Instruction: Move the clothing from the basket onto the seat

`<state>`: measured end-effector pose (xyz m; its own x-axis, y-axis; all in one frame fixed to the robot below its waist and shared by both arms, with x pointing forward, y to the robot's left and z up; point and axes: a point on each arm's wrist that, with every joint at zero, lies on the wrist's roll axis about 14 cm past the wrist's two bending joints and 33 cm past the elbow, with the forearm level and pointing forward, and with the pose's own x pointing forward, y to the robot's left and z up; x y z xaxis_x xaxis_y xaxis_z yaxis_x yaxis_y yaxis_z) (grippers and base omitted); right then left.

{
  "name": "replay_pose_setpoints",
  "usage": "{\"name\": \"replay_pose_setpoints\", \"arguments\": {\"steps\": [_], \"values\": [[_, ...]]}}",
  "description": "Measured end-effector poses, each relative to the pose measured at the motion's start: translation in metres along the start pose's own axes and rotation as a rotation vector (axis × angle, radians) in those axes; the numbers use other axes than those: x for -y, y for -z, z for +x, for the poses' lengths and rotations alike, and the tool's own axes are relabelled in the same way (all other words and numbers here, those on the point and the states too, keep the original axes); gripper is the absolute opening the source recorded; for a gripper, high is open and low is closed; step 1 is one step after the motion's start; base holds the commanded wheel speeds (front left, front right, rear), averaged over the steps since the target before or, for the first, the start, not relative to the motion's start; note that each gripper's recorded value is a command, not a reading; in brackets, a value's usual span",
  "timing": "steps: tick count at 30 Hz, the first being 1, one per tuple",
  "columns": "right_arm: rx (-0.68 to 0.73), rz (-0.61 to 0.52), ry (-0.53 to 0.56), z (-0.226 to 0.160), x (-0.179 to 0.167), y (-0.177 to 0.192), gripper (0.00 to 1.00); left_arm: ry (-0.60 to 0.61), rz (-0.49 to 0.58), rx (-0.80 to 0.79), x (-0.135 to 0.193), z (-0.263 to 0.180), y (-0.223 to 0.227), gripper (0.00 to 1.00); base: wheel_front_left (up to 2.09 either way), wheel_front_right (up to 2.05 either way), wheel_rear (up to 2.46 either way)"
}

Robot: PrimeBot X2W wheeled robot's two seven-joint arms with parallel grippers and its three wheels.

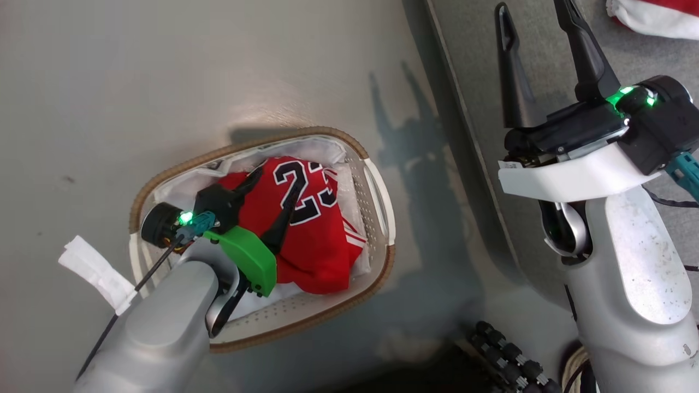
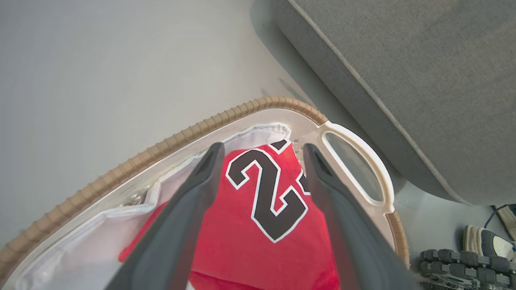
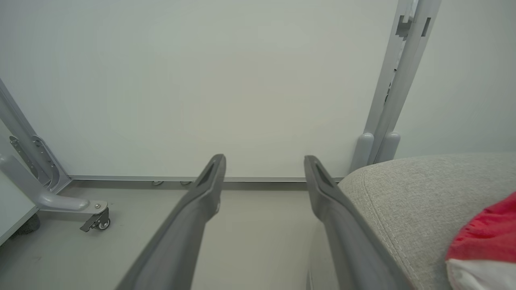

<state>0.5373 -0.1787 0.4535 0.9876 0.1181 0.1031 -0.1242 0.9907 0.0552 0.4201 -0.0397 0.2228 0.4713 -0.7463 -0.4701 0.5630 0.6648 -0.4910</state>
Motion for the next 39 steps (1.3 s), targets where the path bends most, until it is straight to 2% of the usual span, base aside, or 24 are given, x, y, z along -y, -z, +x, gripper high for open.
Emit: {"name": "replay_pose_setpoints", "arguments": {"steps": [10,17,20,26,39], "values": [[-0.053,-0.027,0.032,-0.004,0.017,0.025,1.0,0.164,0.09,-0.096,0.02,0.03,0.031,1.0,0.0,0.0,0.0],[-0.095,-0.025,0.054,-0.007,0.026,0.044,1.0,0.193,0.137,-0.135,0.008,0.048,0.041,1.0,0.0,0.0,0.0],[-0.119,-0.025,0.063,-0.009,0.03,0.056,1.0,0.228,0.167,-0.186,0.008,0.055,0.059,1.0,0.0,0.0,0.0],[-0.129,-0.03,0.07,-0.01,0.033,0.062,1.0,0.203,0.167,-0.296,-0.002,0.05,0.09,1.0,0.0,0.0,0.0],[-0.132,-0.035,0.066,-0.006,0.032,0.068,1.0,0.16,0.168,-0.484,-0.013,0.03,0.129,1.0,0.0,0.0,0.0]]}}
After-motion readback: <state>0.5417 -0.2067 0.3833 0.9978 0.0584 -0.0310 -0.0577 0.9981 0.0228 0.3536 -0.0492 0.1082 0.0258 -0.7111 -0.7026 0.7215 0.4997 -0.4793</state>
